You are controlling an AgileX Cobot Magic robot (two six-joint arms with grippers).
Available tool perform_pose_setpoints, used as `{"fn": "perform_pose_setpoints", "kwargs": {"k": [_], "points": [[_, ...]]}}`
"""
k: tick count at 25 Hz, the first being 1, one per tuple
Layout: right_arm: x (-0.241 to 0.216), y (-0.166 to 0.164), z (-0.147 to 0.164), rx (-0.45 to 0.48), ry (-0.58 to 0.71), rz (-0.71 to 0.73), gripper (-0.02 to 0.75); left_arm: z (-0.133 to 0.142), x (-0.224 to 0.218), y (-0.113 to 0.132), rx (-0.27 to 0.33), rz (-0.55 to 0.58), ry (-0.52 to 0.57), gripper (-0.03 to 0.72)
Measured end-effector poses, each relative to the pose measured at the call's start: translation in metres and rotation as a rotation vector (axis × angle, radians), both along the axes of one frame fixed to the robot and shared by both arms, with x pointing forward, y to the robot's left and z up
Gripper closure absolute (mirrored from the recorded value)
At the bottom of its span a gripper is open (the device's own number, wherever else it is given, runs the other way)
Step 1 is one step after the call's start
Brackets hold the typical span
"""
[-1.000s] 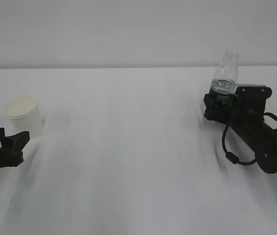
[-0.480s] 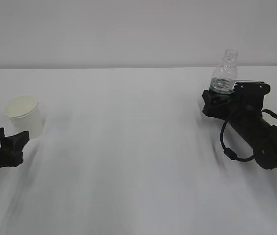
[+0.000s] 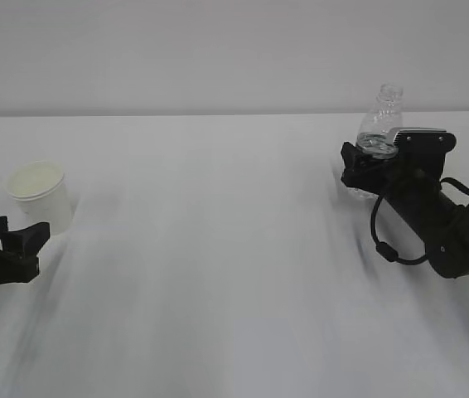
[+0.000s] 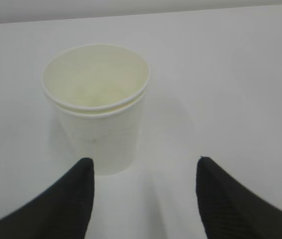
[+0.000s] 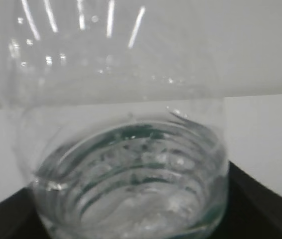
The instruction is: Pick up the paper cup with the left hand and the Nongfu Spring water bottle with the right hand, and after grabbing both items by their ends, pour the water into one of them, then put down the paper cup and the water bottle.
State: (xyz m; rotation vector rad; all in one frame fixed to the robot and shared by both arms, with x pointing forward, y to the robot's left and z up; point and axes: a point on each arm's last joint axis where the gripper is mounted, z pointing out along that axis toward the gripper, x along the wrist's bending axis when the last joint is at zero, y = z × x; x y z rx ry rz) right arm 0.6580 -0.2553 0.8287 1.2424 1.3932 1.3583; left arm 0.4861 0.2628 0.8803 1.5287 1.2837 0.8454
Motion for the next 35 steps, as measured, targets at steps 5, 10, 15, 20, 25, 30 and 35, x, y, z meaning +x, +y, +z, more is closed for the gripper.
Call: {"fn": "perform_pose_setpoints", "kwargs": {"k": [5,10,15,20,25,30,35], "points": [[-0.0002,0.0011,-0.0001,-0.004,0.000,0.012,0.150,-0.0004,0.0000,0.0000,0.003,-0.001,0.001,0.228],[-0.0006,0.0018,-0.0022,-0.013,0.022,0.022,0.150,-0.0009,-0.0001,0.0000,0.004,-0.001,0.003,0.228],[-0.0010,0.0025,-0.0033,-0.018,0.033,0.030,0.150,-0.0009,-0.0001,0.0000,0.004,-0.001,0.003,0.228],[-0.0009,0.0027,-0.0025,-0.017,0.025,0.032,0.150,-0.0009,-0.0001,0.0000,0.004,-0.001,0.003,0.228],[-0.0009,0.0028,-0.0025,-0.018,0.025,0.034,0.150,-0.0009,-0.0001,0.0000,0.004,-0.001,0.003,0.228],[-0.0009,0.0028,-0.0025,-0.018,0.025,0.034,0.152,-0.0009,-0.0001,0.0000,0.004,-0.001,0.003,0.228],[-0.0010,0.0028,-0.0027,-0.018,0.026,0.034,0.230,-0.0009,-0.0001,0.0000,0.004,-0.001,0.003,0.228]]}}
